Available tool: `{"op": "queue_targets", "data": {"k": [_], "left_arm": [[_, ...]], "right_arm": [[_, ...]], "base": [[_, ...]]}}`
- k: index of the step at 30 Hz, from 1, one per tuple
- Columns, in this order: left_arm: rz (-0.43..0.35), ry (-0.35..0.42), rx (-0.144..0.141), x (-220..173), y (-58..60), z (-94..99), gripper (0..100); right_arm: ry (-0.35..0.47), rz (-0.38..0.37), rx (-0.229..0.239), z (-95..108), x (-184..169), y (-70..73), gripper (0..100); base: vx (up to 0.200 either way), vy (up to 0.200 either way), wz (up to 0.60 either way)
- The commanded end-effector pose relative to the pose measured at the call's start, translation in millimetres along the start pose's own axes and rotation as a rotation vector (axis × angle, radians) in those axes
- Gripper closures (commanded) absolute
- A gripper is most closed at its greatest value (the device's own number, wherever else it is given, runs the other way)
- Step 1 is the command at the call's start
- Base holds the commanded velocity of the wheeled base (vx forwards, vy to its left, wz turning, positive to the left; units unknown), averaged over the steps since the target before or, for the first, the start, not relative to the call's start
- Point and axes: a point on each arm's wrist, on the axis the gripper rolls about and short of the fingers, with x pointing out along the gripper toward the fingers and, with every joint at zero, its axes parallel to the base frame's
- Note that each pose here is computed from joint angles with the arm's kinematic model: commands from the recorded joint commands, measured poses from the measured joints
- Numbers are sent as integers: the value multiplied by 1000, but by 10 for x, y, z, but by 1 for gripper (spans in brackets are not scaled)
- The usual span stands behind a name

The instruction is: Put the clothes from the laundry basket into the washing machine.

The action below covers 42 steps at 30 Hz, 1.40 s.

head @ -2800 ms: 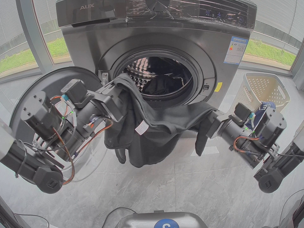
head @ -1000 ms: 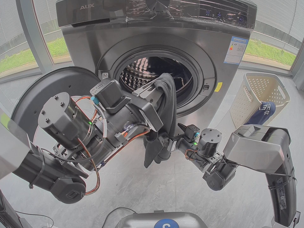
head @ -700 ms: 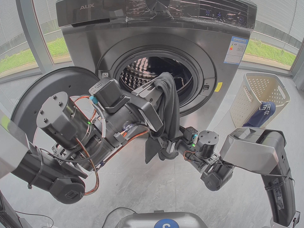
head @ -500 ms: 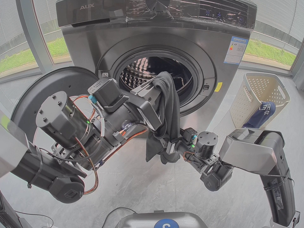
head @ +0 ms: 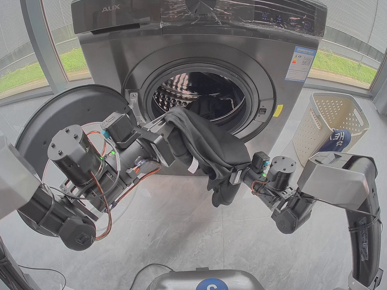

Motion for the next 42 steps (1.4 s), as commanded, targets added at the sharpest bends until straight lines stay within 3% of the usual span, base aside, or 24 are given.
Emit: {"op": "queue_targets", "data": {"k": [1,8,15,21,34,35,39,42], "left_arm": [[74,115,7,-69,229,-321,100],[121,237,9,-105,386,-715,100],[136,364,-8,-199,426,-1092,100],[139,437,2,-232,454,-1352,100],[140,457,2,-258,454,-1401,100],[140,461,2,-269,453,-1405,0],[141,509,-3,-371,426,-1458,0],[128,674,-18,-691,333,-1673,0]], "right_arm": [[-54,-14,1,358,-161,-71,100],[-93,2,3,622,-291,8,100],[-138,11,-2,810,-340,46,100],[-172,32,-10,939,-368,118,100],[-170,50,-8,923,-363,192,100],[-172,53,-7,927,-360,204,100],[-183,53,-8,952,-349,208,100],[-223,57,-4,1036,-299,228,100]], "base": [[0,0,0],[0,0,0],[0,0,0],[0,0,0],[0,0,0],[0,0,0],[0,0,0],[0,0,0]]}}
